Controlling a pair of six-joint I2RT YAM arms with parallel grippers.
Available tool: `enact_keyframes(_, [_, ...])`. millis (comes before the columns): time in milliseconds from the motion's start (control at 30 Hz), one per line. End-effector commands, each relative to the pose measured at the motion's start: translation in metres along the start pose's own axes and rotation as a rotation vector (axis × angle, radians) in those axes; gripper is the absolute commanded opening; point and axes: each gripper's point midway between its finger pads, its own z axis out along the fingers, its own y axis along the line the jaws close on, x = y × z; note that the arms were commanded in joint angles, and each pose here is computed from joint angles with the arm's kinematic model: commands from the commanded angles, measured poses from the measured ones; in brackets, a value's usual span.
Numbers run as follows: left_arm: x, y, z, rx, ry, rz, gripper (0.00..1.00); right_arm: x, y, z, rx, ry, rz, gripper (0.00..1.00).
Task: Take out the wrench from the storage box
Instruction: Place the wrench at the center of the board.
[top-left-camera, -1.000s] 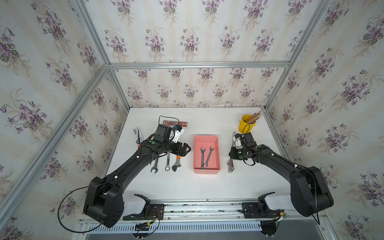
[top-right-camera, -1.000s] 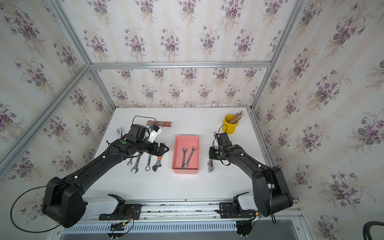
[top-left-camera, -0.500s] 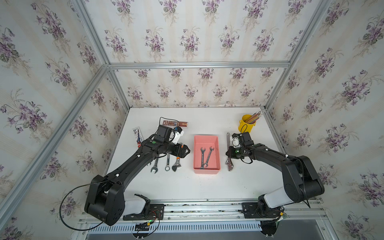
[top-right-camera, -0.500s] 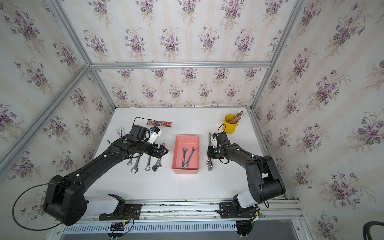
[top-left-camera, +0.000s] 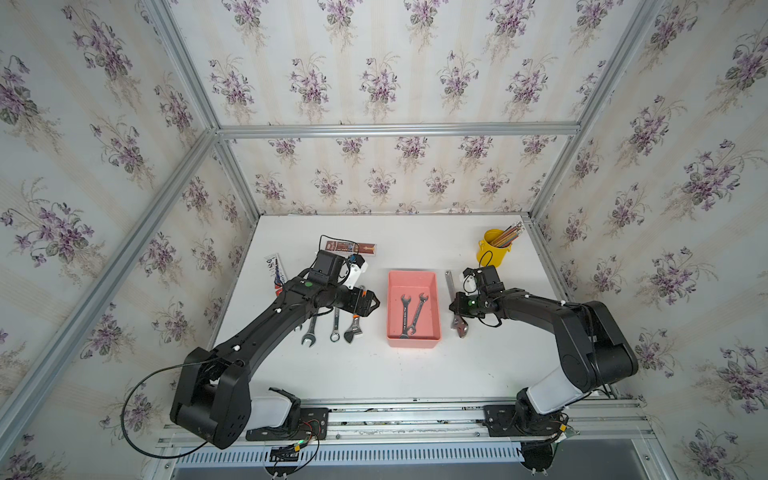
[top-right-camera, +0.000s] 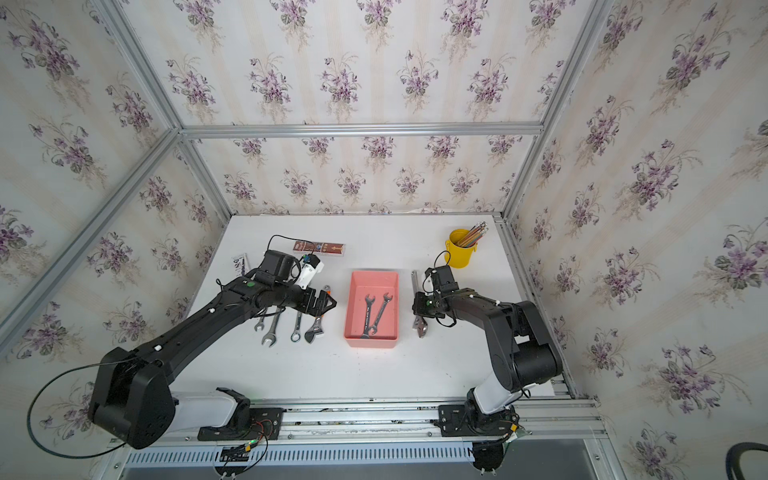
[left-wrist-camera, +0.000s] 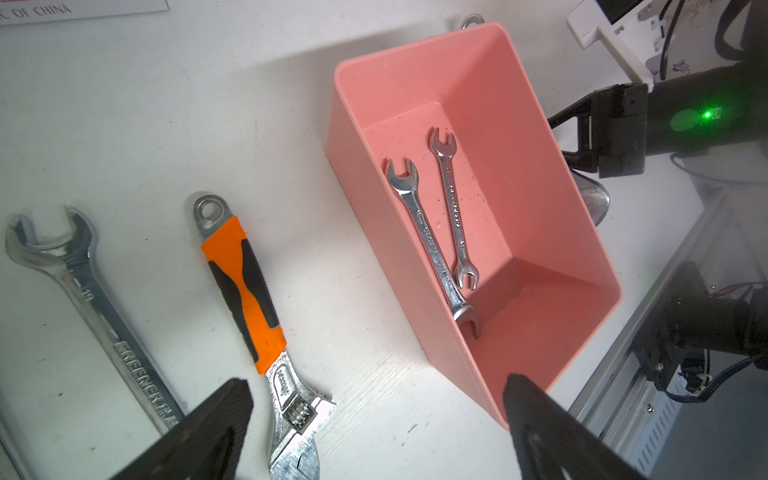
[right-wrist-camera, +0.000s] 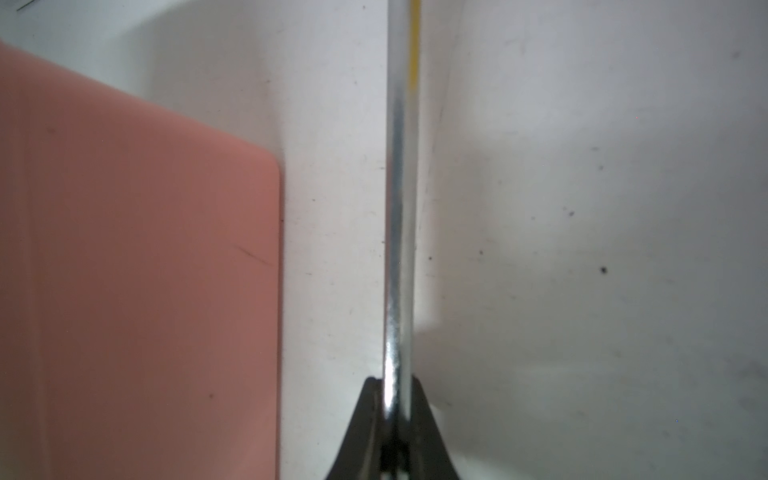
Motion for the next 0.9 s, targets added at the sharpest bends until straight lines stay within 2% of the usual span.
enact_keyframes(0, [0.001,-0.001,-0.001,0.008,0.015,0.014,0.99,0.002,-0.014,0.002,0.063,-0.005,-0.002,0.11])
enact_keyframes(333, [0.003,-0.001,0.001,0.016,0.033,0.008,0.99,0.008,-0.026,0.002,0.091,-0.007,0.039,0.24])
enact_keyframes(867, [0.003,-0.001,0.003,0.024,0.047,0.004,0.99,0.0,-0.026,-0.013,0.121,-0.046,0.036,0.31])
